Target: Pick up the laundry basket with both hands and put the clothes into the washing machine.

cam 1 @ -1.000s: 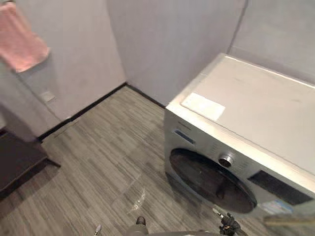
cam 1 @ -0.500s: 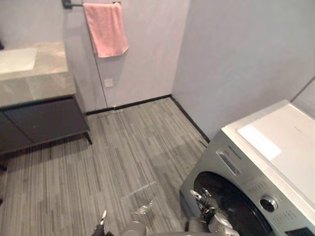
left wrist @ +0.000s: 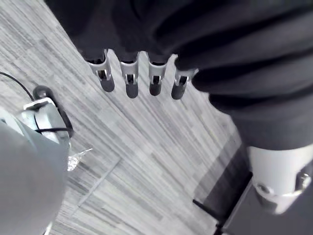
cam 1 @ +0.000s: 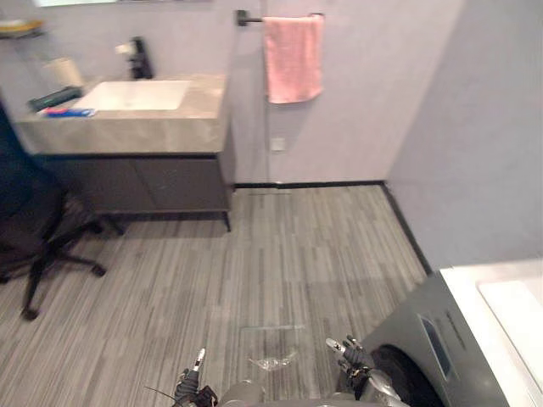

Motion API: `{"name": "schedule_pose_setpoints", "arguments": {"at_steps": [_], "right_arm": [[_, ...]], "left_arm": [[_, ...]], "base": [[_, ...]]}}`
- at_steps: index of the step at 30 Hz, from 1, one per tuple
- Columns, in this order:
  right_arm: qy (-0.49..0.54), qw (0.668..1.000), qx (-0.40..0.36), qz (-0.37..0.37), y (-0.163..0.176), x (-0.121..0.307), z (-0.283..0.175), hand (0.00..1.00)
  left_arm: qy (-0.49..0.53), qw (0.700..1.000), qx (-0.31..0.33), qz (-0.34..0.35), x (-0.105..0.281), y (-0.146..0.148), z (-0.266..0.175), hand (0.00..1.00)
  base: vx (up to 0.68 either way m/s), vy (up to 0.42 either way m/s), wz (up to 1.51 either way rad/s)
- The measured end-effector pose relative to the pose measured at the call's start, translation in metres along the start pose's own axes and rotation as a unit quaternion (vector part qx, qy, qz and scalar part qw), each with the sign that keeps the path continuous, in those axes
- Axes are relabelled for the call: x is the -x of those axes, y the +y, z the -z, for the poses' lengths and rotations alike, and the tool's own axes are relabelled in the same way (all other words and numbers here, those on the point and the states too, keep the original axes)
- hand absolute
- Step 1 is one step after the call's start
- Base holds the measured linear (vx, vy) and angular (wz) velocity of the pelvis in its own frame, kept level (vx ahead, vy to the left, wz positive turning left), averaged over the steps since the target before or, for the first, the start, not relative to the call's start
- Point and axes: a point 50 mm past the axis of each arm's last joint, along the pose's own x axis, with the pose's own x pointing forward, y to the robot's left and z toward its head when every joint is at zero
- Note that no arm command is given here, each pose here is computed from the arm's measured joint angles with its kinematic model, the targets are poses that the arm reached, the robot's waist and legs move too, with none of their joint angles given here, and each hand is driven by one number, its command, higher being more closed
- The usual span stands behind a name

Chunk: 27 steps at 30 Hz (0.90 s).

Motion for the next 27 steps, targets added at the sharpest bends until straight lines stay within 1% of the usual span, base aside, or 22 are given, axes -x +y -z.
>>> {"name": "schedule_pose_setpoints", "arguments": {"at_steps": [2, 5, 6, 8, 11, 13, 20, 24, 27], "right_arm": [[0.004, 1.0, -0.028, 0.008, 0.005, -0.001, 0.003, 0.0], [-0.001, 0.997, -0.067, 0.033, -0.002, -0.001, 0.003, 0.0], [-0.007, 0.995, -0.086, 0.045, -0.009, 0.0, 0.002, 0.0], [-0.005, 0.992, -0.101, 0.073, -0.026, 0.002, 0.002, 0.0], [0.01, 0.989, -0.122, 0.08, -0.027, 0.004, 0.012, 0.0], [0.014, 0.987, -0.133, 0.089, -0.031, 0.005, 0.015, 0.0], [0.025, 0.985, -0.124, 0.121, -0.053, 0.009, 0.017, 0.0], [0.017, 0.981, -0.13, 0.14, -0.067, 0.015, 0.019, 0.0], [0.017, 0.98, -0.14, 0.137, -0.064, 0.015, 0.021, 0.0]], "left_arm": [[-0.01, 1.0, 0.009, -0.01, -0.002, 0.005, -0.008, 0.0], [-0.009, 1.0, 0.011, -0.021, -0.003, 0.012, -0.011, 0.0], [-0.005, 1.0, 0.008, -0.025, -0.003, 0.014, -0.009, 0.0], [0.018, 0.999, -0.006, -0.032, -0.003, 0.015, 0.0, 0.0], [0.03, 0.997, -0.03, -0.06, -0.001, 0.037, 0.005, 0.0], [0.039, 0.996, -0.037, -0.066, 0.001, 0.042, 0.009, 0.0], [0.037, 0.993, -0.105, -0.034, -0.002, 0.033, 0.006, 0.0], [0.021, 0.985, -0.171, 0.003, -0.005, 0.018, -0.003, 0.0], [0.02, 0.983, -0.179, 0.015, -0.006, 0.015, -0.005, 0.0]], "base": [[0.03, 0.027, 1.17], [0.08, 0.14, 1.32], [0.06, 0.142, 1.24], [0.08, 0.233, 1.01], [0.09, 0.27, 0.3], [0.08, 0.24, 0.09], [0.08, 0.083, 0.02], [0.19, 0.016, 0.61], [0.19, -0.021, 0.57]]}}
